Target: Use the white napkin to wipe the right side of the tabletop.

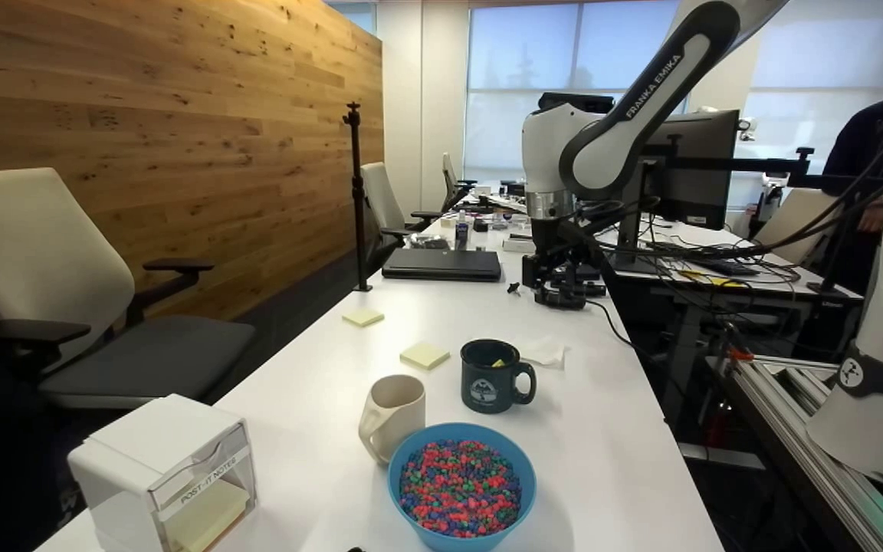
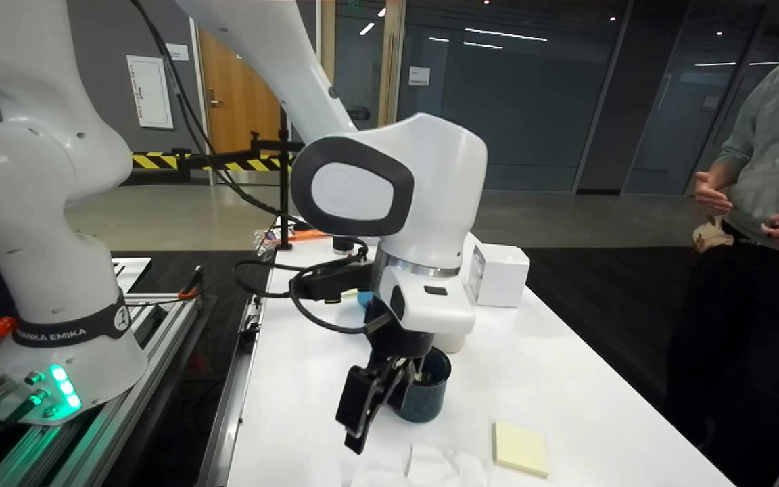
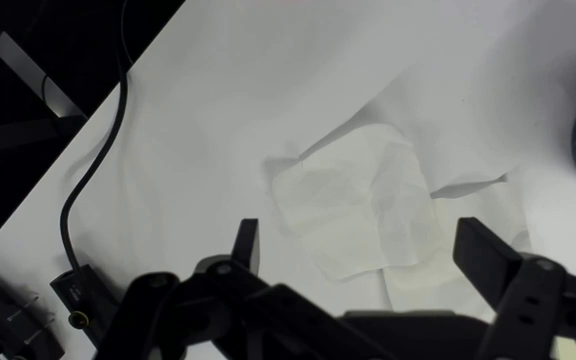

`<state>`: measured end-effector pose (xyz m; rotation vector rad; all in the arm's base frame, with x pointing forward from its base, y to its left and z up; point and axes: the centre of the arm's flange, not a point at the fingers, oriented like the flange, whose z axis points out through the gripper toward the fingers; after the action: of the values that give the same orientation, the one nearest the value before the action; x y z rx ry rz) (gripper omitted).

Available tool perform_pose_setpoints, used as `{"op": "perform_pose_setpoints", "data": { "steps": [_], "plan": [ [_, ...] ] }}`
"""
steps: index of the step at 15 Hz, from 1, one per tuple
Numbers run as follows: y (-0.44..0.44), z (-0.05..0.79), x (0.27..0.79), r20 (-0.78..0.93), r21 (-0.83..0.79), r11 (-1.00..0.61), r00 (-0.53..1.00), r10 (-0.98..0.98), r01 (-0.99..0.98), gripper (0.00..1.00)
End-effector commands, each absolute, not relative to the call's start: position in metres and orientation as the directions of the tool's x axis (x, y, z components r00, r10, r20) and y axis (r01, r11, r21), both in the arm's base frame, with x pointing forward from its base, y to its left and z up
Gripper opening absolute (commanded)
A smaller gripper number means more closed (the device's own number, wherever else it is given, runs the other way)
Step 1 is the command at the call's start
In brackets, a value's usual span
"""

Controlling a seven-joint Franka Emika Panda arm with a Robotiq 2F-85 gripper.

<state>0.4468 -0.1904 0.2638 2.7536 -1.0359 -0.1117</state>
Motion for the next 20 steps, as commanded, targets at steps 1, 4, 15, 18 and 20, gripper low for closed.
{"op": "perform_pose_setpoints", "data": {
  "steps": [1,4,15,18,20],
  "plan": [
    [-0.196,0.237,0.461,0.013,0.249,-0.691,0.715,-0.699,-0.679,1.00],
    [-0.200,0.224,0.469,0.016,0.252,-0.671,0.696,-0.718,-0.697,1.00],
    [-0.214,0.183,0.510,0.032,0.265,-0.619,0.649,-0.760,-0.739,1.00],
    [-0.209,0.179,0.521,0.025,0.244,-0.606,0.629,-0.777,-0.757,1.00],
    [-0.206,0.175,0.527,0.025,0.234,-0.604,0.626,-0.779,-0.762,1.00]
  ]
}}
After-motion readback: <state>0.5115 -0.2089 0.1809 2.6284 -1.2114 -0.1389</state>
